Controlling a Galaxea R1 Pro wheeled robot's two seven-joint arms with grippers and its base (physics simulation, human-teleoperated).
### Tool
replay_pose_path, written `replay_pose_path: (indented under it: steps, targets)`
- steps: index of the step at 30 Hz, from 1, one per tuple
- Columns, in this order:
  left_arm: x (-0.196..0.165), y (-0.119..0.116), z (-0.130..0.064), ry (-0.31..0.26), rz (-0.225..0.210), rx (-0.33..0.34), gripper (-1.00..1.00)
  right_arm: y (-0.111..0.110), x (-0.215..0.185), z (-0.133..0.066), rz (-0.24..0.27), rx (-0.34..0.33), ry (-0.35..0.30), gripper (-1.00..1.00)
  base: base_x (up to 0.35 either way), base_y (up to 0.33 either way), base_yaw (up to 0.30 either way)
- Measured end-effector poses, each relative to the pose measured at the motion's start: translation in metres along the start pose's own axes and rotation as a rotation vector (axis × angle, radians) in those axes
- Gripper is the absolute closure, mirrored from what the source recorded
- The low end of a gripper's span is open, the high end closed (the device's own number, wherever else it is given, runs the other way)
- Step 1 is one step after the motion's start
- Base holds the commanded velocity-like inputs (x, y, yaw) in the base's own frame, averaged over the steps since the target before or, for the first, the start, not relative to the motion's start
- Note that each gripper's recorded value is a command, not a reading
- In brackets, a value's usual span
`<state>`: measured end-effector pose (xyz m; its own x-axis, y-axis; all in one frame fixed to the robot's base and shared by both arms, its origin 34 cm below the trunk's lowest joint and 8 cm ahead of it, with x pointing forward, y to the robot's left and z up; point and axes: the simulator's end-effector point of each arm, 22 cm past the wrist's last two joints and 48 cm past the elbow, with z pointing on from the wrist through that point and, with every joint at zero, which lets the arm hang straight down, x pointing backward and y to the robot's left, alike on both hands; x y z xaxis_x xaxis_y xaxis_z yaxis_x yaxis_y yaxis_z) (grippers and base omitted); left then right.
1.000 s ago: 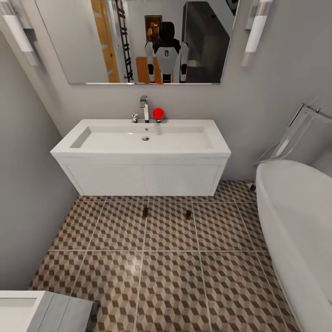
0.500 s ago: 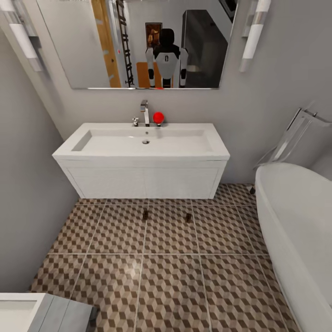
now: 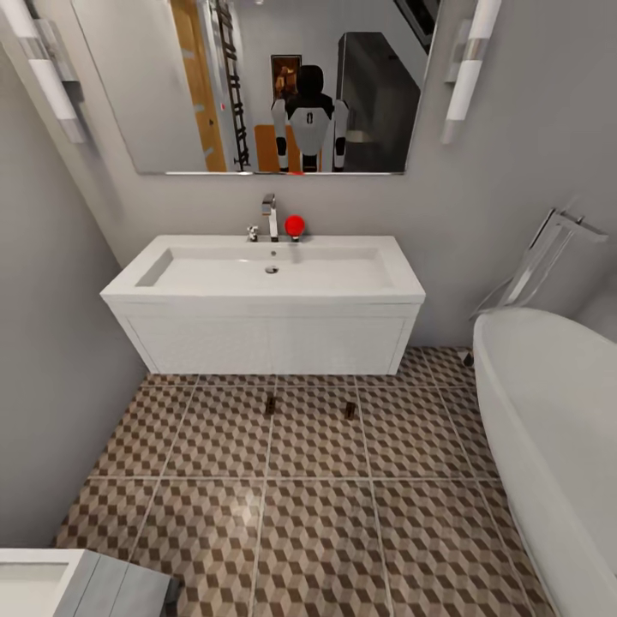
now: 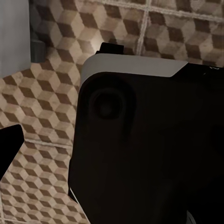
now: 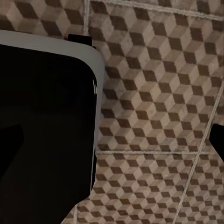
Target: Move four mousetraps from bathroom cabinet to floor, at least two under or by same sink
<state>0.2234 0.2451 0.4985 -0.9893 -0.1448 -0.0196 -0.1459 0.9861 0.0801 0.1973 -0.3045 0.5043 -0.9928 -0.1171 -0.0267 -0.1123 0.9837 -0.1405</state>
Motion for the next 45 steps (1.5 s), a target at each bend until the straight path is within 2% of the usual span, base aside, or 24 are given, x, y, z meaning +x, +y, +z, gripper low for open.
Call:
replay_pose_path:
  steps: [45]
  targets:
    - [-0.028,-0.004,-0.007,-0.069,-0.005,0.01,-1.0,-0.004,-0.028,-0.004,0.01,0.008,-0.068,-1.0,0.0,0.0,0.0]
